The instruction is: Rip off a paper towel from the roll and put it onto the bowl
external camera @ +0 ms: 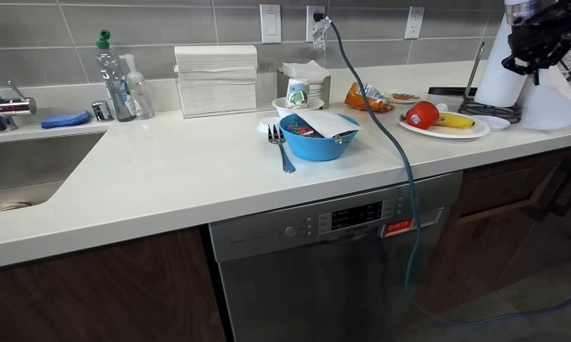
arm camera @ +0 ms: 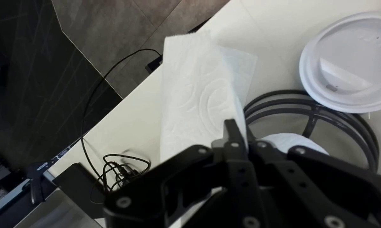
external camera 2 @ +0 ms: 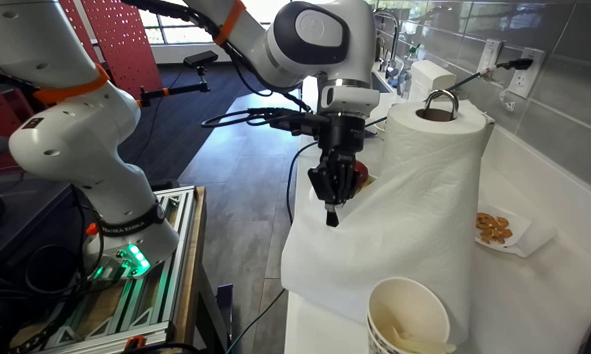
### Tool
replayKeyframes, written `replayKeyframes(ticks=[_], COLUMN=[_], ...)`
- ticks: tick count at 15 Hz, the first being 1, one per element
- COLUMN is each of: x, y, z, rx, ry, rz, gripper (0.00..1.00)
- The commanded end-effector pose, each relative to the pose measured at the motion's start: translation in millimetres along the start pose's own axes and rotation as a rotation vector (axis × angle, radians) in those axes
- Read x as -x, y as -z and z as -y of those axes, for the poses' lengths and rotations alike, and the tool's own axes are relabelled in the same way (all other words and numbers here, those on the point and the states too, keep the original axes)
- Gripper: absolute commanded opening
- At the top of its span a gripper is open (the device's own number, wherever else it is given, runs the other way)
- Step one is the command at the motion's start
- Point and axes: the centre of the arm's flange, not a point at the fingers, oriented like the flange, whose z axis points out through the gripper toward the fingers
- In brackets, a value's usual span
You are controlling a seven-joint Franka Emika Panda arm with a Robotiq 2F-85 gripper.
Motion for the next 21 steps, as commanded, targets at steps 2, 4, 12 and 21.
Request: replayKeyframes(ticks=[2,4,12,21], x=[9.9,14.0,26.7,39.5], y=[-20.4,-26.5,-38.4,-13.5], z=[8.6,13.0,26.0,35.4], rx=[0.034,0.043,0.067,-0.038], ry=[0.036,0.051,0.088,0.122], rz=[0.045,0.054,0.071,0.105], gripper=[0.0,0.0,0.0,0.0])
